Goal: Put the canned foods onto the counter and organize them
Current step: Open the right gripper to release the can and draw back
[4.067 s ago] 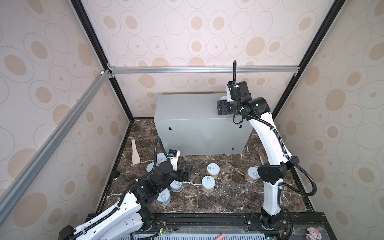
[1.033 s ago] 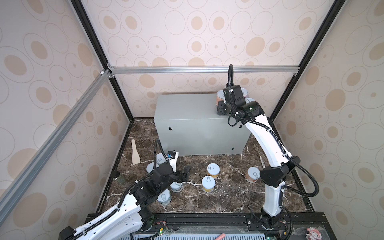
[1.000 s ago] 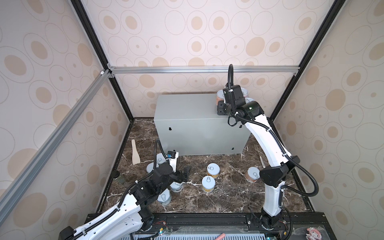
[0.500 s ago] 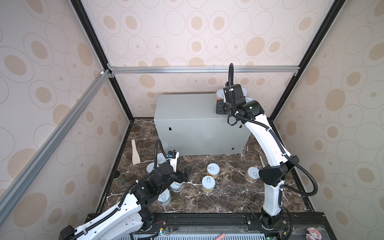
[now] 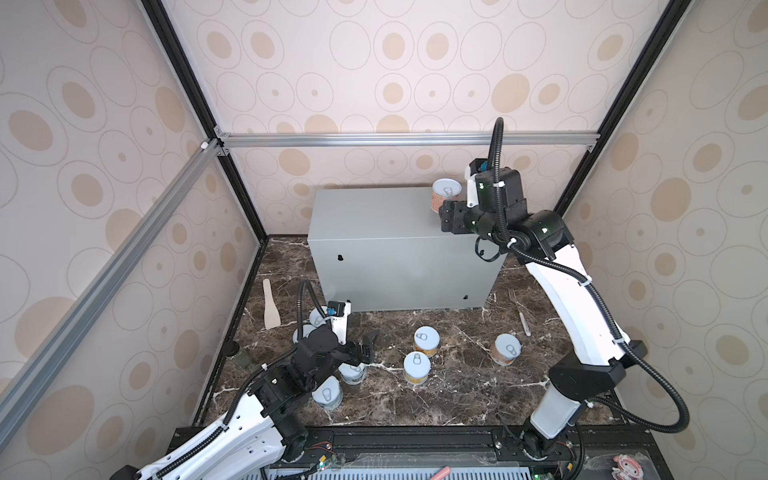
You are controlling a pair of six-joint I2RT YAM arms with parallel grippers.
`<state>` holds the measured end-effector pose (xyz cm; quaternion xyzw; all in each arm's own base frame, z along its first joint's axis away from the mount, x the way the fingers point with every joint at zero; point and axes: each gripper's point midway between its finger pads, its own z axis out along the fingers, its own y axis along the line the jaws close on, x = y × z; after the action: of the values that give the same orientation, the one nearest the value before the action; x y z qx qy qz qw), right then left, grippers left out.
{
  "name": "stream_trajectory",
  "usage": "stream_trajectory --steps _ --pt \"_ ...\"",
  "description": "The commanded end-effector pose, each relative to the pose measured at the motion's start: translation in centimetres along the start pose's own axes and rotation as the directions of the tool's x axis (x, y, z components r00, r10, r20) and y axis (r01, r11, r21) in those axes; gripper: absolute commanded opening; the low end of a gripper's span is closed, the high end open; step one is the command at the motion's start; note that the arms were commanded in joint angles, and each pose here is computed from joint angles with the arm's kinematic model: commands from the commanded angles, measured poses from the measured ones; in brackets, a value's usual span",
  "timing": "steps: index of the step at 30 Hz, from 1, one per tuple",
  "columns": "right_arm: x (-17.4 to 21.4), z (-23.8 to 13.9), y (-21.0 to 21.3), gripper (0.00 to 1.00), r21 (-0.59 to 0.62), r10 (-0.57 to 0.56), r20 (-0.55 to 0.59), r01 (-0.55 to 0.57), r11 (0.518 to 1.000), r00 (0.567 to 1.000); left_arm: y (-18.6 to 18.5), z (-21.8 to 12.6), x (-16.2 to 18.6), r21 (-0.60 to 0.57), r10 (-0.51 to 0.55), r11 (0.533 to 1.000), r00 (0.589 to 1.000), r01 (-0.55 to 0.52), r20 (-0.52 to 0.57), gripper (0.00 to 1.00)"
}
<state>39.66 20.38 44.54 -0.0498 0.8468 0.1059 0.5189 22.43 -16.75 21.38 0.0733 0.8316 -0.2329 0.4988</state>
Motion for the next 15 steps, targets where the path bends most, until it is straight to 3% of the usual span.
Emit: stream_trajectory --steps 1,10,15 --pt "0.2 -1.9 -0.4 0.85 0.005 -0.027 0.013 0.027 1.000 1.000 -0.1 -1.4 -2.0 -0.001 -0.035 0.999 0.998 0.035 0.047 0.99" --pt "2.7 -7.7 -2.5 0.87 -0.005 -0.050 0.028 0.051 0.999 0.998 -0.9 -0.1 0.0 0.032 -0.031 0.999 0.998 0.033 -0.050 0.99" --pt "6.7 -8.8 -4.3 0.89 0.019 -0.059 -0.027 0.060 0.998 0.998 -2.3 1.6 1.5 0.086 -0.050 0.995 0.994 0.059 -0.102 0.99"
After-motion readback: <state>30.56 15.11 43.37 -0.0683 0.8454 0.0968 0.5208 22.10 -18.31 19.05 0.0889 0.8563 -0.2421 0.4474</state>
